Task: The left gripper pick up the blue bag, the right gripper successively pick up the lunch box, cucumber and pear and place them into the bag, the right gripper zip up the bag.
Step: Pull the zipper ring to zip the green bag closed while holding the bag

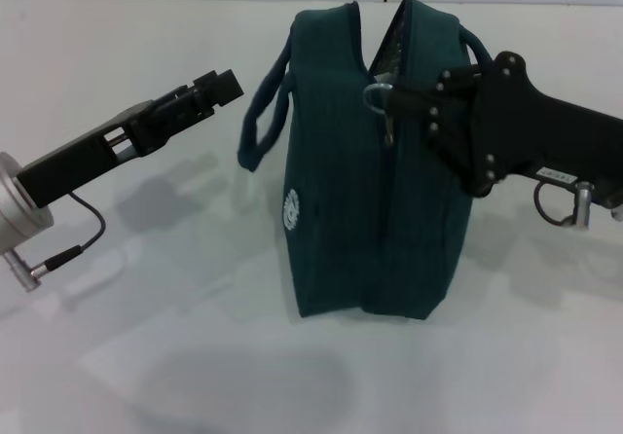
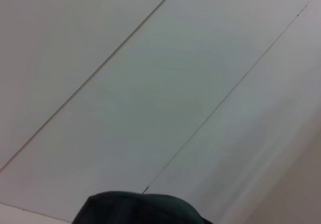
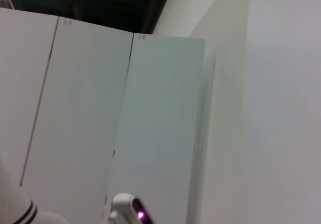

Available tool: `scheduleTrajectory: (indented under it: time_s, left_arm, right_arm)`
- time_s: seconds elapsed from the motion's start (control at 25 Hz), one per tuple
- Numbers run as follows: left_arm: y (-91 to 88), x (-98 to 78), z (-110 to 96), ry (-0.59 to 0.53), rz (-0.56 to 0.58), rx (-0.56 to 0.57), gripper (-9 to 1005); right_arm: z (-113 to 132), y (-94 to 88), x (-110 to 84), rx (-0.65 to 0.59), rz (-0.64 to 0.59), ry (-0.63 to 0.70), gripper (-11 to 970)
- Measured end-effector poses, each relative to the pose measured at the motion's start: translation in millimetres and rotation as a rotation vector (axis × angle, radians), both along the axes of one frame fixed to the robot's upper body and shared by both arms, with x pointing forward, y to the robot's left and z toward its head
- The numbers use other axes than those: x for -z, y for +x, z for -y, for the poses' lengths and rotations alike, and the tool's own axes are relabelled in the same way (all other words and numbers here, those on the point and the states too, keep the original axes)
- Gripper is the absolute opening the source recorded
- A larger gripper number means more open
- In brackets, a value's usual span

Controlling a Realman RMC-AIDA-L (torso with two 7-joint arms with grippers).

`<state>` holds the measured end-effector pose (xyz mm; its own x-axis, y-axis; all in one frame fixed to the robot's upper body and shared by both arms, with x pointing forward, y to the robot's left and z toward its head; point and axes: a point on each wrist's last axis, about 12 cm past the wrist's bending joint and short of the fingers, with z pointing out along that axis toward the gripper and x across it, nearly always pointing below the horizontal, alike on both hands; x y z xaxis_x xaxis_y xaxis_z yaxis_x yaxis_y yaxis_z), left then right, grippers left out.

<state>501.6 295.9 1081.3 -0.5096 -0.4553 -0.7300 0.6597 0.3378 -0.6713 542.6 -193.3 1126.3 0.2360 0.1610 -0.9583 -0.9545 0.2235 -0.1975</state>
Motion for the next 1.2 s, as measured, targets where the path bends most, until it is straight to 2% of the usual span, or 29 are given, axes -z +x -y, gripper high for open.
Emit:
scheduleTrajectory:
  time_s: [0.16,0.36,0.72,1.04,1.2]
  left_arm:
    - [-0.8,0.4,-1.2,0.002,-0.002,-0.003,847]
    - [-0.6,-0.1,-2.3,0.004,0.0,-0.003,848]
    - [-7.9,2.7,-13.9,0.027,-0.019,-0.014,847]
    - [-19.3,4.1,-28.3,0.054,-0.023,-0.05,847]
    - [-20.4,5.4,-26.8,0.06,-0.03,-0.038,846]
  right_arm:
    - [3.6,9.2,-8.6,0.038,0.021,0.02,15]
    - [1.2,13.9,-8.1,0.057,0.013,0.009,15]
    - [-29.2,4.3,5.1,-0.048,-0.021,-0.068,15]
    - [-48.5,17.6,-7.9,-0.076,0.018,-0.088,15]
    - [-57.1,17.6,-3.0,-0.09,0.013,-0.138,15]
